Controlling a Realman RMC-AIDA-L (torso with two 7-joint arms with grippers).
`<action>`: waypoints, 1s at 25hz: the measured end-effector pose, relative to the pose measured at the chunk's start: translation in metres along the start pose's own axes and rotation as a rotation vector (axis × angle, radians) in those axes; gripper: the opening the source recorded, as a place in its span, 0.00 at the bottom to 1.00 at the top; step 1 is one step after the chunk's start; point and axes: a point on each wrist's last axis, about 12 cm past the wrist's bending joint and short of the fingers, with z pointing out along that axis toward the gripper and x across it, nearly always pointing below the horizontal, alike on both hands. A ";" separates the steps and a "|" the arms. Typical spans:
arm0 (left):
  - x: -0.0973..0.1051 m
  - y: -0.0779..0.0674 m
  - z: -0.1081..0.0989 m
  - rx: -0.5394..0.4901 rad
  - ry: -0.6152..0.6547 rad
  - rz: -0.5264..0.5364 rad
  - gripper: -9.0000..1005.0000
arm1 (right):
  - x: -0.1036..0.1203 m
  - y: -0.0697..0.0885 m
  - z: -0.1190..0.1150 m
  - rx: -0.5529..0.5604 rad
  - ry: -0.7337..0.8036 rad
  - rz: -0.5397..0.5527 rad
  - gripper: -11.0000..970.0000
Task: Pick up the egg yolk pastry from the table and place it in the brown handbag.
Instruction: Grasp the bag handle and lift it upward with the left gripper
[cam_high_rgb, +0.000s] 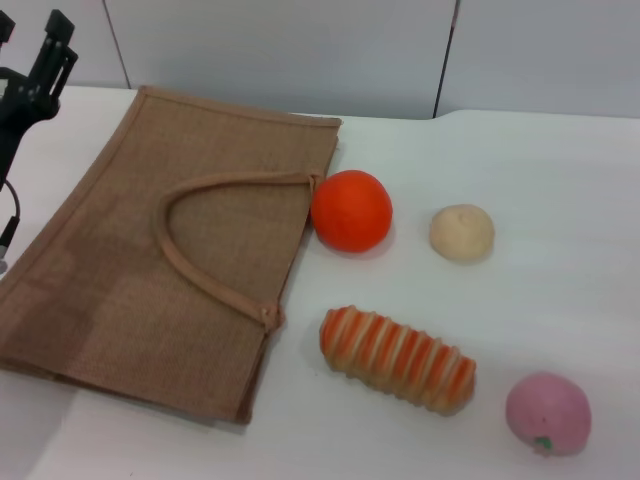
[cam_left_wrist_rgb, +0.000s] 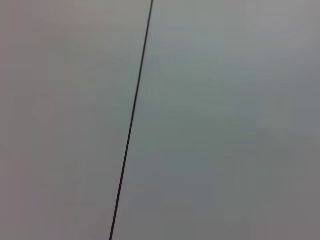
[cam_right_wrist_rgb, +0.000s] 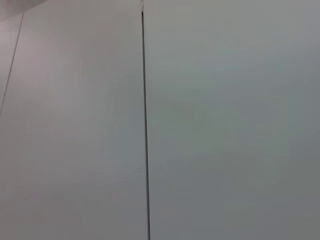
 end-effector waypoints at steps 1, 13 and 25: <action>0.001 0.001 0.002 -0.005 0.012 -0.010 0.74 | 0.000 0.000 0.000 0.000 0.000 0.000 0.84; -0.001 0.023 0.021 0.038 0.184 -0.275 0.73 | 0.000 0.000 -0.001 0.001 0.004 0.000 0.84; -0.006 0.041 0.034 0.048 0.353 -0.422 0.73 | 0.000 0.000 -0.002 0.002 0.005 0.000 0.85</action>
